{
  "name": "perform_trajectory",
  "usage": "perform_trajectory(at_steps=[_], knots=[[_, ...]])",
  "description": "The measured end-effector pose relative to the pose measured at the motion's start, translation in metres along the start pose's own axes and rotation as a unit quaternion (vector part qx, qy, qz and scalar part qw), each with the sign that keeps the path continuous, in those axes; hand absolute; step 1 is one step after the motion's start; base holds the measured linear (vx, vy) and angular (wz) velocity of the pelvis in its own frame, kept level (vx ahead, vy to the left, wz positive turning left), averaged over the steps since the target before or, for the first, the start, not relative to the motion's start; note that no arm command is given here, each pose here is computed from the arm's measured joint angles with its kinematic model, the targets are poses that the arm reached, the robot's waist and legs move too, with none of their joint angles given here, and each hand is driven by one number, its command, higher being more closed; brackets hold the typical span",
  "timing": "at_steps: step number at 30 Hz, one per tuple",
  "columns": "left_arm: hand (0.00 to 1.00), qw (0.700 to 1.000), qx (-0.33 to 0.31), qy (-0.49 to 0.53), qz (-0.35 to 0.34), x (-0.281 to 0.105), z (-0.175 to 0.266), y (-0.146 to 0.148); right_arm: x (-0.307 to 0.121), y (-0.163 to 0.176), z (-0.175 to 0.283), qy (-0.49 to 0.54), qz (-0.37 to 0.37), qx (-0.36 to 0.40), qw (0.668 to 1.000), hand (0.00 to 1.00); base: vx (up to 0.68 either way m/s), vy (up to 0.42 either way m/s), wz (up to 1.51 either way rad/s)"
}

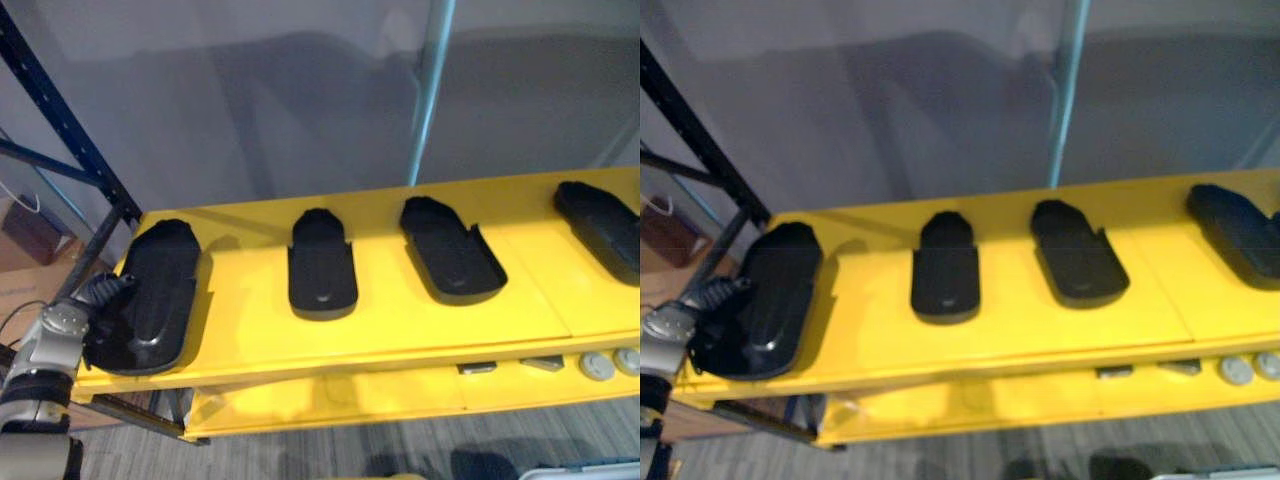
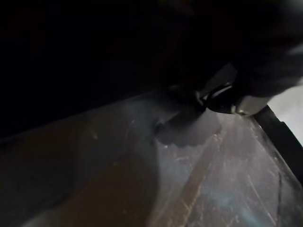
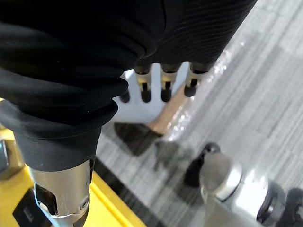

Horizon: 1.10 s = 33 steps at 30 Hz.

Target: Walk over and take plastic housings, then place them on the shelf

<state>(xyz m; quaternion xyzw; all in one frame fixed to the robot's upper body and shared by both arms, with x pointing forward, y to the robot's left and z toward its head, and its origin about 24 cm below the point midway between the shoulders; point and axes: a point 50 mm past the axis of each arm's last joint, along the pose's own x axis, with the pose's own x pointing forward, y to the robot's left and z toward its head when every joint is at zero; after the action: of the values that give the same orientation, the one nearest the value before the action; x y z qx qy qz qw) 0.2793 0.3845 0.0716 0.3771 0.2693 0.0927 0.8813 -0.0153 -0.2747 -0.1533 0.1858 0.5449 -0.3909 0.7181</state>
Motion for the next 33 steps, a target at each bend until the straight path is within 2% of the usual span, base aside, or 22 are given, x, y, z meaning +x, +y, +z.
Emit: perform_trajectory(at_steps=[8,11,20,21,26,29,33], knots=[[1.0,1.0,-0.02,0.014,-0.005,0.002,-0.007,-0.011,0.0,-0.004,0.005,-0.011,-0.003,-0.029,1.0,0.0,0.03,0.0,-0.1],[1.0,0.999,-0.045,0.011,0.001,0.003,-0.007,-0.014,0.0,-0.006,0.009,-0.018,-0.005,-0.032,0.999,0.0,0.02,-0.006,-0.05],[1.0,0.997,-0.055,0.03,0.044,-0.001,-0.02,-0.017,-0.002,-0.013,0.037,-0.061,-0.009,-0.069,0.996,0.0,-0.03,-0.007,-0.06],[0.0,0.997,-0.056,0.03,0.047,-0.001,-0.021,-0.016,-0.002,-0.014,0.04,-0.069,-0.006,-0.073,0.995,0.0,-0.04,-0.017,-0.06],[0.0,0.995,-0.061,0.037,0.063,-0.001,-0.022,-0.013,-0.003,-0.012,0.046,-0.086,0.0,-0.08,0.993,0.0,0.0,0.0,0.0],[0.0,0.992,-0.071,0.041,0.096,-0.001,-0.021,-0.006,-0.004,-0.012,0.048,-0.091,0.0,-0.081,0.993,0.0,0.04,0.004,0.0],[0.0,0.981,-0.081,0.024,0.177,-0.001,-0.007,0.008,-0.004,-0.009,0.048,-0.101,0.005,-0.088,0.991,0.0,0.03,0.006,0.0]])
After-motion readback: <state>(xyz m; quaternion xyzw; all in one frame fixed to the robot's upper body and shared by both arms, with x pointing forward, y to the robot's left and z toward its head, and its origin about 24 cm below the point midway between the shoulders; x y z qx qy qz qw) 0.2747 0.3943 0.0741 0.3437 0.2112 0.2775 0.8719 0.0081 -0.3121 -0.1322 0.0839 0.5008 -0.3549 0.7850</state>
